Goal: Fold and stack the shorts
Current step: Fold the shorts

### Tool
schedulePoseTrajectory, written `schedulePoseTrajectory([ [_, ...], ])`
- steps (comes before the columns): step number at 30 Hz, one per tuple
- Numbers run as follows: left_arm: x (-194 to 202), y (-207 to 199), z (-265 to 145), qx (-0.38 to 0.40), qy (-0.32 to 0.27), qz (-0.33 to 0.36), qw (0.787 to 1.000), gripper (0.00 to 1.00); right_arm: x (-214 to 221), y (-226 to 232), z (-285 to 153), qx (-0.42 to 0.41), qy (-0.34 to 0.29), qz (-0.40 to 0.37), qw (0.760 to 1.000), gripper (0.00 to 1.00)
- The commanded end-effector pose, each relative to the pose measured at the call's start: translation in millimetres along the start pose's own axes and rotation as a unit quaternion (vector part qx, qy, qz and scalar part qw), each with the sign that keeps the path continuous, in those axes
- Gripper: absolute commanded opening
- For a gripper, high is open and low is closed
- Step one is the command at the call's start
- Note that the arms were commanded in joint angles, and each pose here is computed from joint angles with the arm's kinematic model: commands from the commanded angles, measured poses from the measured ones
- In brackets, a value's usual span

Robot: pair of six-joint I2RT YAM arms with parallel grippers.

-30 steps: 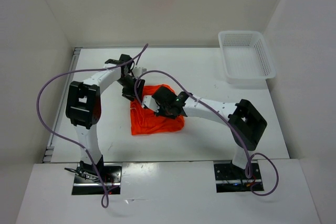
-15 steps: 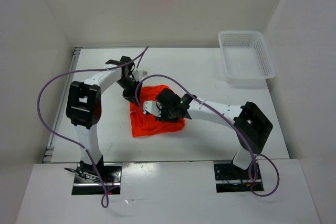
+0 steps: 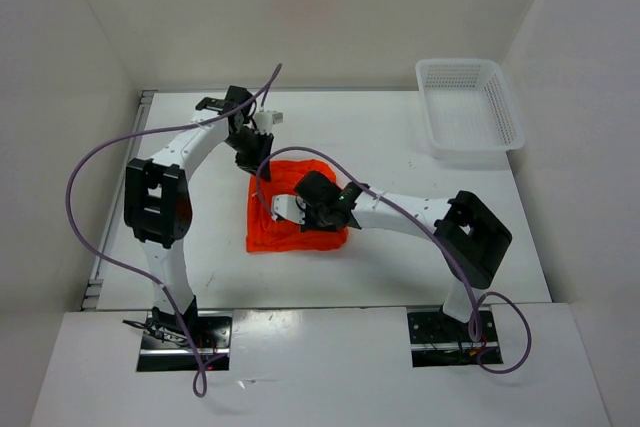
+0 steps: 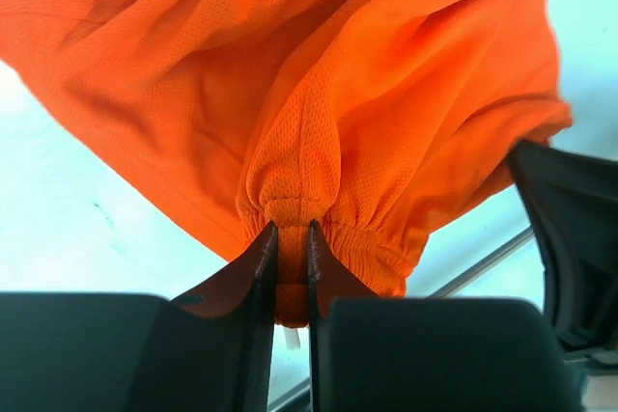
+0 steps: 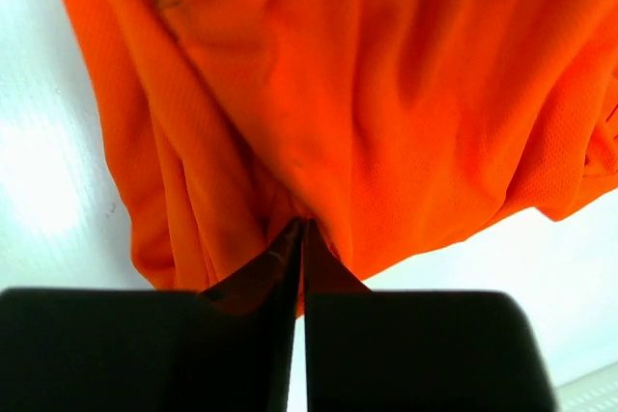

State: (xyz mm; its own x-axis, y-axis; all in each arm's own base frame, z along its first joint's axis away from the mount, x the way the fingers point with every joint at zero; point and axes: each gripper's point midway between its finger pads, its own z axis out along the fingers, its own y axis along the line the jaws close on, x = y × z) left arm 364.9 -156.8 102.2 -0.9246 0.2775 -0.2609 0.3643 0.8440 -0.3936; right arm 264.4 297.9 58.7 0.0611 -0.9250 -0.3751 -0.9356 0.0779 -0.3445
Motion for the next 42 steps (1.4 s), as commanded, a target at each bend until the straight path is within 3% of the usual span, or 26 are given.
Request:
schedulePoseTrajectory([
  [1, -20.7, -5.3, -28.6, -0.024, -0.046, 0.024, 0.998, 0.0, -2.7, -3.9, 0.0, 0.014, -0.008, -0.001, 1.0, 0.03],
  [7, -33.2, 41.4, -7.9, -0.061, -0.047, -0.004, 0.997, 0.0, -9.2, 0.4, -15.1, -0.001, -0.027, -0.001, 1.0, 0.0],
  [11, -32.7, 62.3, 16.5, -0.074, -0.039, -0.012, 0.996, 0.08, -21.2, 11.6, -21.1, -0.038, -0.045, -0.011, 0.998, 0.0],
  [16, -35.7, 73.0, 33.3, -0.079, -0.037, -0.013, 0.996, 0.1, -53.9, 24.0, -43.6, -0.058, -0.105, -0.054, 0.991, 0.0],
  [22, -35.4, 81.3, 37.0, -0.085, -0.033, -0.019, 0.996, 0.11, -49.8, 59.3, -36.6, -0.107, -0.116, -0.077, 0.984, 0.0],
  [23, -35.4, 81.3, 37.0, -0.085, -0.033, -0.019, 0.996, 0.13, -46.3, 61.8, -34.0, -0.109, -0.114, -0.077, 0.984, 0.01],
  [24, -35.4, 81.3, 37.0, -0.085, -0.033, -0.019, 0.996, 0.17, -45.9, 60.9, -31.5, -0.103, -0.115, -0.071, 0.985, 0.09],
  [26, -37.0, 79.9, 33.7, -0.086, -0.037, -0.018, 0.995, 0.37, -43.6, 53.3, -30.4, -0.082, -0.104, -0.06, 0.989, 0.25],
  [29, -48.7, 71.8, 12.4, -0.079, -0.067, -0.01, 0.995, 0.54, -49.4, 39.9, -32.3, -0.047, -0.11, -0.04, 0.992, 0.28],
  [31, -61.3, 52.8, -23.2, -0.065, -0.113, 0.006, 0.992, 0.57, -57.7, 21.9, -39.7, -0.015, -0.119, -0.015, 0.993, 0.37],
  [34, -72.6, 26.2, -83.5, -0.065, -0.195, 0.039, 0.978, 0.67, -54.9, 0.7, -48.8, 0.0, -0.131, 0.065, 0.989, 0.4],
  [37, -56.5, 6.0, -118.0, -0.069, -0.231, 0.055, 0.969, 0.76, -32.9, -13.2, -50.9, 0.0, -0.121, 0.112, 0.986, 0.41],
  [42, 0.2, -8.3, -99.7, -0.025, -0.152, 0.024, 0.988, 0.72, 4.2, -11.1, -41.6, -0.004, -0.085, 0.144, 0.986, 0.43],
])
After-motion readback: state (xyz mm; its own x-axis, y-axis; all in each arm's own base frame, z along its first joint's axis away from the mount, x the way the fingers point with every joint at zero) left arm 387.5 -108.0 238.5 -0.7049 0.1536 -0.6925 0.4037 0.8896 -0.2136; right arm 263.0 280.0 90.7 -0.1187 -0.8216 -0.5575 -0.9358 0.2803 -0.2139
